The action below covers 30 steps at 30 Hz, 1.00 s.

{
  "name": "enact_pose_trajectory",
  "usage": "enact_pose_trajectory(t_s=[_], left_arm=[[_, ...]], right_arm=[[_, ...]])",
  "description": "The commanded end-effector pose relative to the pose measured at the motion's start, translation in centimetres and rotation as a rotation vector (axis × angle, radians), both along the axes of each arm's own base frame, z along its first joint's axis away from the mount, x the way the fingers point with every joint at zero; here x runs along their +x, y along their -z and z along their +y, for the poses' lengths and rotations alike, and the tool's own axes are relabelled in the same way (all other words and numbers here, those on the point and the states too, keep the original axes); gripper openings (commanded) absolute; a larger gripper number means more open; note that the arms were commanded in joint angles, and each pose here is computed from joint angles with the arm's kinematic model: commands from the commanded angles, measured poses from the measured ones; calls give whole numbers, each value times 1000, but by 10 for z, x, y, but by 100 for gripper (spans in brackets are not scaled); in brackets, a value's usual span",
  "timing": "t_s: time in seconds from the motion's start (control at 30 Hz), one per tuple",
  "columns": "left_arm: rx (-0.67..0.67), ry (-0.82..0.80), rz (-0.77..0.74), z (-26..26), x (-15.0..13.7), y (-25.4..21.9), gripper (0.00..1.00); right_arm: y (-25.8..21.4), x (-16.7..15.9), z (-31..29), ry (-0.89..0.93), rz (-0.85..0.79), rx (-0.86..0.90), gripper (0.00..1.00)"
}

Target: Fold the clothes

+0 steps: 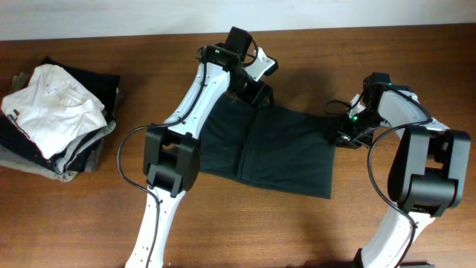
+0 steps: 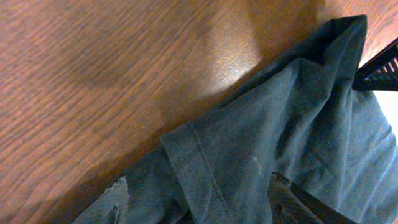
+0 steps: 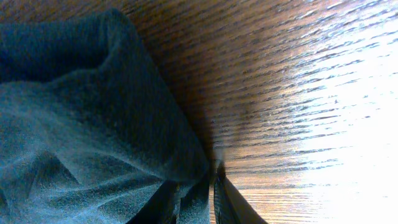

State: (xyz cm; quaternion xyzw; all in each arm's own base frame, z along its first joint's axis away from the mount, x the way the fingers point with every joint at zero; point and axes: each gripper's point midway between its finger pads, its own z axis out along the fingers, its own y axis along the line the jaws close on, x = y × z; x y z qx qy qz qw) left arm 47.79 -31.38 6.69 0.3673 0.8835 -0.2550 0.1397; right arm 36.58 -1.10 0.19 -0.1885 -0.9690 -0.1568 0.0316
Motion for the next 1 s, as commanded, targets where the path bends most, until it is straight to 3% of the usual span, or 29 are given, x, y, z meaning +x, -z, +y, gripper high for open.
enact_pose_trajectory(t_s=[0.0,0.13,0.27,0.33,0.43,0.5,0.77,0.87,0.97], left_arm=[[24,1,48,-4,-7,23,71],[32,8,87,-6,-13,42,67],[-44,36,124,-18,-21,35,59],[-39,35,129,-17,-22,36,47],[-39,34,127,-17,-21,35,18],[-34,27,126,-14,-19,36,9],[-12,-51,89,22,8,10,2],[0,-73,83,33,13,4,2],[7,-76,99,36,10,6,4]], right_arm=[[7,-6,-4,-1,24,-8,23],[7,-6,-4,-1,27,-7,23],[7,-6,-4,-1,26,-7,23],[7,-6,-4,-1,27,-7,23],[7,-6,-4,0,27,-8,23],[7,-6,-4,0,26,-8,23],[7,-6,-4,0,27,-8,24],[6,-7,-3,-2,30,-5,40],[-4,-2,9,-90,-41,89,45]])
